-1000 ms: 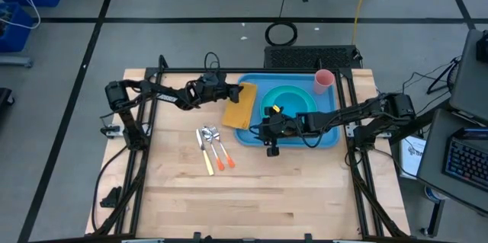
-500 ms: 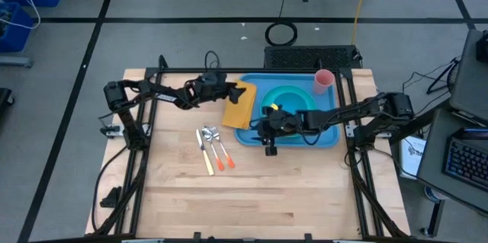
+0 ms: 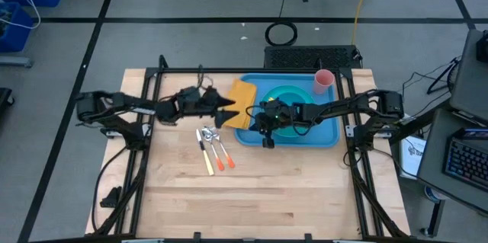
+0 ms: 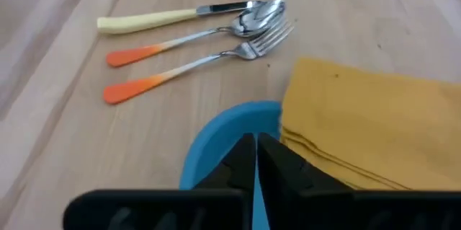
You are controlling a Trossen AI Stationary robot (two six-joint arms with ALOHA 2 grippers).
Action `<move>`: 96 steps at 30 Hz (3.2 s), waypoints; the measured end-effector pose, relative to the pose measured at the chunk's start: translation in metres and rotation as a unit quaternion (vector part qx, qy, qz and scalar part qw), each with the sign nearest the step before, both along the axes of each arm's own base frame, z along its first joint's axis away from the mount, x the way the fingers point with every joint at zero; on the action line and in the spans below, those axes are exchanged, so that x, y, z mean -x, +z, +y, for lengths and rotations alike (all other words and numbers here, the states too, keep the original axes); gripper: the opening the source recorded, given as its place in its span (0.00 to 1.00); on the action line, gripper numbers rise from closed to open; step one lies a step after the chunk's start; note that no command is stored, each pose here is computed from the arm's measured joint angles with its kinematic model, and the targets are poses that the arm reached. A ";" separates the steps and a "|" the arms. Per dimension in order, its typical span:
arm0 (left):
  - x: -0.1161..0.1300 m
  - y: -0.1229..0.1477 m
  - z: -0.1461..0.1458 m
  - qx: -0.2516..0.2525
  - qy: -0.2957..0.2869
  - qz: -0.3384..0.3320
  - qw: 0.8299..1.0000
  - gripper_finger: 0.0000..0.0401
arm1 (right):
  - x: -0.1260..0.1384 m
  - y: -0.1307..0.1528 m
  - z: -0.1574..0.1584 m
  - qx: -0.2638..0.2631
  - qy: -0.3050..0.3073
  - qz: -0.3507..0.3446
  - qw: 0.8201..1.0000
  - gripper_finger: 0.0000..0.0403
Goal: Set up tray
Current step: Put the orange napkin onto the blue tray
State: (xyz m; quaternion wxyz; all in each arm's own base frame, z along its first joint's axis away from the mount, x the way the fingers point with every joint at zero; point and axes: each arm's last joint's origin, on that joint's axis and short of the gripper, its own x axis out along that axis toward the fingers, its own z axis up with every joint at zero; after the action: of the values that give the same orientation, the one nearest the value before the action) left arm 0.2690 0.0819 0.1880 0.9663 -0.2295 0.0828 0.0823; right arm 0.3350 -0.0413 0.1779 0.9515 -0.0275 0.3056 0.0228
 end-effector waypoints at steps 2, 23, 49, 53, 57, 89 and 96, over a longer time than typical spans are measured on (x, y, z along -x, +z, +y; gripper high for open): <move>0.009 -0.005 -0.011 0.005 0.006 -0.001 1.000 0.78 | -0.001 0.002 -0.005 -0.005 -0.012 -0.010 1.000 0.01; 0.035 -0.025 -0.064 -0.018 -0.008 -0.032 0.999 0.69 | -0.050 -0.023 -0.038 -0.016 -0.043 0.064 0.997 0.00; 0.035 -0.026 -0.072 -0.025 -0.005 -0.027 0.999 0.69 | -0.058 -0.055 -0.049 -0.091 -0.050 0.159 0.982 0.00; 0.035 -0.026 -0.073 -0.025 -0.007 -0.026 0.999 0.69 | -0.053 -0.053 -0.049 -0.073 -0.078 0.187 0.976 0.00; 0.035 -0.026 -0.074 -0.025 -0.007 -0.026 0.999 0.69 | -0.049 -0.052 -0.048 -0.069 -0.088 0.204 0.972 0.00; 0.035 -0.029 -0.074 -0.024 -0.001 -0.011 1.000 0.69 | -0.046 -0.004 -0.031 0.023 -0.128 0.150 0.980 0.00; 0.035 -0.029 -0.074 -0.024 -0.001 -0.011 1.000 0.69 | -0.051 -0.024 -0.052 0.020 -0.151 0.147 0.977 0.00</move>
State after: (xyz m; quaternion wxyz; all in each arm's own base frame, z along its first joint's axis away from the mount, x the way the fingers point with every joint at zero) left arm 0.2336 0.0082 0.1594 0.9725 -0.2070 0.0705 0.0804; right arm 0.3862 -0.0932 0.1535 0.8878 0.0036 0.4433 -0.1234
